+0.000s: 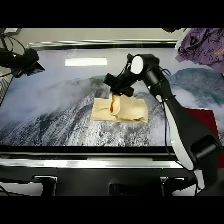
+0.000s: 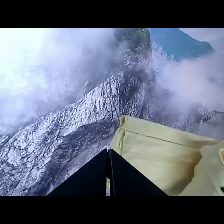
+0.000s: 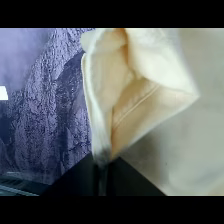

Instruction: Fold the clothes and pants, and hang the long-sleeved shirts on hangers.

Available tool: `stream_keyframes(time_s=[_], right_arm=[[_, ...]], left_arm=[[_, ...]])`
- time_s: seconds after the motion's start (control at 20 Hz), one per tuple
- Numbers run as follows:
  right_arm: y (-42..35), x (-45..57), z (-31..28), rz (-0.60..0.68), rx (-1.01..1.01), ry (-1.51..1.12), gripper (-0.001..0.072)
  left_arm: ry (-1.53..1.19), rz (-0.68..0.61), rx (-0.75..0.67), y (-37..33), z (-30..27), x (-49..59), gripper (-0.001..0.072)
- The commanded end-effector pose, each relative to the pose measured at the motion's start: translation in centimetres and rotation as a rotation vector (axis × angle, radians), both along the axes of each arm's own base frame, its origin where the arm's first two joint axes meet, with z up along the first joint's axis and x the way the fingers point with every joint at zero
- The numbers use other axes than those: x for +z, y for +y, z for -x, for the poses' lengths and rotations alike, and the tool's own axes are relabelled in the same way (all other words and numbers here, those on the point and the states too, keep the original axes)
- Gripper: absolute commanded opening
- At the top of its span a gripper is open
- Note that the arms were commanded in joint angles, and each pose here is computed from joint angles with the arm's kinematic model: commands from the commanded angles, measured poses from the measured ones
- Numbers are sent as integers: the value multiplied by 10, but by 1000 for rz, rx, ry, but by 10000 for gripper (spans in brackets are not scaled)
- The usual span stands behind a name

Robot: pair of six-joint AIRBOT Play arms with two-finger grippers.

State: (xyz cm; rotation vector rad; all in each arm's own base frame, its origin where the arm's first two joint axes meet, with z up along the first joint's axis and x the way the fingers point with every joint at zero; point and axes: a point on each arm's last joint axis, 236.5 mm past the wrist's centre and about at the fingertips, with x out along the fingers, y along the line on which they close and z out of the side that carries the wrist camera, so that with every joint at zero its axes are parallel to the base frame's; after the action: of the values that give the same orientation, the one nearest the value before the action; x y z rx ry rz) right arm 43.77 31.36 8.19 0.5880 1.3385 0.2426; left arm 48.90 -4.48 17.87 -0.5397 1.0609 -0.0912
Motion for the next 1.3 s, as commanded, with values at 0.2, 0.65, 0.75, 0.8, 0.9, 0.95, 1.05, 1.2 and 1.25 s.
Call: stream_keyframes(time_s=[0.2, 0.65, 0.75, 0.8, 0.9, 0.95, 1.05, 1.2, 1.25], right_arm=[[36, -42, -13, -64, -1, 31, 26], [61, 6, -29, -227, 120, -161, 486], [30, 30, -36, -212, 125, -203, 488], [2, 43, -41, -194, 121, -221, 505], [-71, 62, -48, -135, 115, -249, 559], [-111, 67, -51, -102, 101, -250, 559], [-195, 59, -45, -44, 66, -189, 558], [-272, 13, -23, -99, 3, -45, 557], [-276, -3, -17, -166, -8, -15, 555]], left_arm=[[1, -7, 8, 6, 2, 2, 16], [35, -6, 10, 7, 5, -11, 16], [36, -11, 11, 8, 5, -12, 16], [35, -11, 12, 8, 5, -12, 16], [35, -10, 12, 8, 5, -12, 16], [35, -11, 12, 8, 5, -12, 16], [35, -11, 12, 8, 5, -12, 17], [35, -11, 12, 8, 5, -12, 16], [35, -11, 12, 8, 5, -12, 16]])
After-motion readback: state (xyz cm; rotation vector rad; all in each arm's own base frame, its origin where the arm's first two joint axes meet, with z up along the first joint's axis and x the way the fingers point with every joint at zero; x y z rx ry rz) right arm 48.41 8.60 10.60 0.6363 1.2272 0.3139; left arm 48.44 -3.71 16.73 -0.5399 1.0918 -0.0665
